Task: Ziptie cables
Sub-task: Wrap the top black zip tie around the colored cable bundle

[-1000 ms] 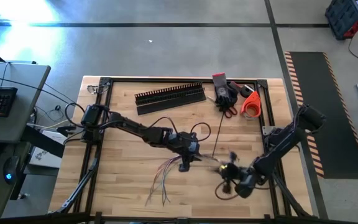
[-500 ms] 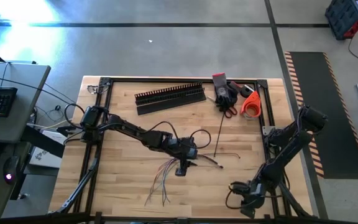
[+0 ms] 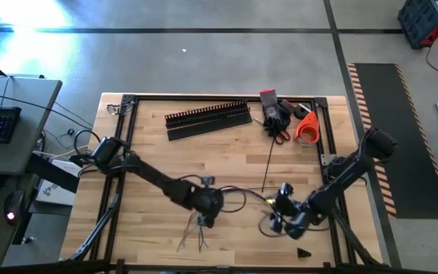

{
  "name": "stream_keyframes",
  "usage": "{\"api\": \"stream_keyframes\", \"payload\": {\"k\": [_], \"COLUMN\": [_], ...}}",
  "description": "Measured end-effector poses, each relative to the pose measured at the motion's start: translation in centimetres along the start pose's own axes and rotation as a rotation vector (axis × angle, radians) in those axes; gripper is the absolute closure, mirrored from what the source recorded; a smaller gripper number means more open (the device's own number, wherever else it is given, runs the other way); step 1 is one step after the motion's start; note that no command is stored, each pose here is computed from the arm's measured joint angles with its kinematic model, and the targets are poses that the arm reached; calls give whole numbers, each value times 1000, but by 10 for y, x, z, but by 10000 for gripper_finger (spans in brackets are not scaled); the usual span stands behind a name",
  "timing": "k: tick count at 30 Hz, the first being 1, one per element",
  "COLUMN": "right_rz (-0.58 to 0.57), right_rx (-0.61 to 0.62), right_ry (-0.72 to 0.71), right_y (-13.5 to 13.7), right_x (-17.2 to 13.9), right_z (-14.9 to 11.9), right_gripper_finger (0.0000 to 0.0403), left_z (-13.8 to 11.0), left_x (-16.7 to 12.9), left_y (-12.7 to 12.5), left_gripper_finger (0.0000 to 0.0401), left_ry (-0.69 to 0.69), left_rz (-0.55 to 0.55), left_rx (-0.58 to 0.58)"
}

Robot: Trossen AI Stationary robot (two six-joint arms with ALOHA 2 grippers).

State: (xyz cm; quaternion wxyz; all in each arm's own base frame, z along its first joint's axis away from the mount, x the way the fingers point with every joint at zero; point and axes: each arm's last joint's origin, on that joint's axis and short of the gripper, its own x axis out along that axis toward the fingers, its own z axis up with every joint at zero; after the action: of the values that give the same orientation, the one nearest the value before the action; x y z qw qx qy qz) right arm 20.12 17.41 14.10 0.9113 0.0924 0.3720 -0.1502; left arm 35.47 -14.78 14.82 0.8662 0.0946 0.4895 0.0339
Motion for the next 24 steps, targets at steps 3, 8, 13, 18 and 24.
{"api": "stream_keyframes", "payload": {"k": [3,8,13,18,24], "right_rz": [14,-74,-78,-65,-167], "right_rx": [-51,-105,-112,-246,-319], "right_ry": [83,174,222,198,114], "right_y": [-6,-16,-17,-2,15], "right_x": [13,34,43,38,14], "right_z": [0,-8,-8,16,78], "right_gripper_finger": [177,217,297,389,398], "left_z": [-11,-29,-45,-53,-28], "left_x": [-17,-58,-83,-67,-60], "left_y": [-13,-26,-32,-20,-12], "left_gripper_finger": [293,293,287,263,219], "left_ry": [-20,-163,-370,-487,-702], "left_rz": [67,164,177,140,144], "left_rx": [-67,-120,-188,-207,18]}}
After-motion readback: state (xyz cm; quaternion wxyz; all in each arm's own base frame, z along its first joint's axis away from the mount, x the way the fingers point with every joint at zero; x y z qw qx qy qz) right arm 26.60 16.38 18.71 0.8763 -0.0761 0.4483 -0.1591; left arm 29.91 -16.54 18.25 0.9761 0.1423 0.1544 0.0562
